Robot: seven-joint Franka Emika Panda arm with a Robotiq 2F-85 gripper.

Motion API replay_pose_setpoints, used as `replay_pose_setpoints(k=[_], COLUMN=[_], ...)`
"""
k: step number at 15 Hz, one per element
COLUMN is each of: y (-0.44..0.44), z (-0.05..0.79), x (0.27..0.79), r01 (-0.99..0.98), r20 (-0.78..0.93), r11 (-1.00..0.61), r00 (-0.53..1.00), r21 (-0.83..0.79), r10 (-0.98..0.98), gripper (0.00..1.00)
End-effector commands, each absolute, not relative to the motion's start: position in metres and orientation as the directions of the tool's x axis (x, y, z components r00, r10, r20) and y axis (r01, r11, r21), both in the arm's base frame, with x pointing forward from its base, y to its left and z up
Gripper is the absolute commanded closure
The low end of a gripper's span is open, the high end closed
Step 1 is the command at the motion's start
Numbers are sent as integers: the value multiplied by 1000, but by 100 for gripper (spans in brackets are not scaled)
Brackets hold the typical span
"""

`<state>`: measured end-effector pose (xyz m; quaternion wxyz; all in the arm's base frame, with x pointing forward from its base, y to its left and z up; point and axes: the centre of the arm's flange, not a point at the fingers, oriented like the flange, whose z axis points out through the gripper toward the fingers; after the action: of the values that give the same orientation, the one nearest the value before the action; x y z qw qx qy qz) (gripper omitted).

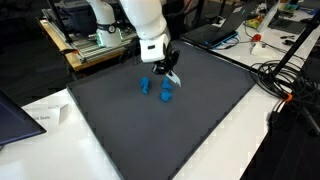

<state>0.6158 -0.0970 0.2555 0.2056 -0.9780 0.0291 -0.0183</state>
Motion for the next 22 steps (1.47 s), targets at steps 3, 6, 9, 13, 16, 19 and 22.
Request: replay_pose_setpoints(k=[3, 6, 9, 13, 16, 19, 22], y=[-118, -125, -132, -143, -148, -148, -141], z=[266, 273, 280, 289, 296, 304, 313], x=[559, 539, 523, 503, 490, 482, 477], r01=[-70, -76, -92, -124, -138, -136, -109], r20=[52, 67, 78, 90, 104, 128, 158], r11=[-882, -877, -880, -886, -900, -914, -932], r00=[993, 990, 986, 979, 975, 972, 972], r21=[-466, -475, -466, -446, -414, -383, -346], r10=[-106, -122, -145, -183, -198, -198, -172], gripper=[99, 99, 99, 99, 99, 99, 99])
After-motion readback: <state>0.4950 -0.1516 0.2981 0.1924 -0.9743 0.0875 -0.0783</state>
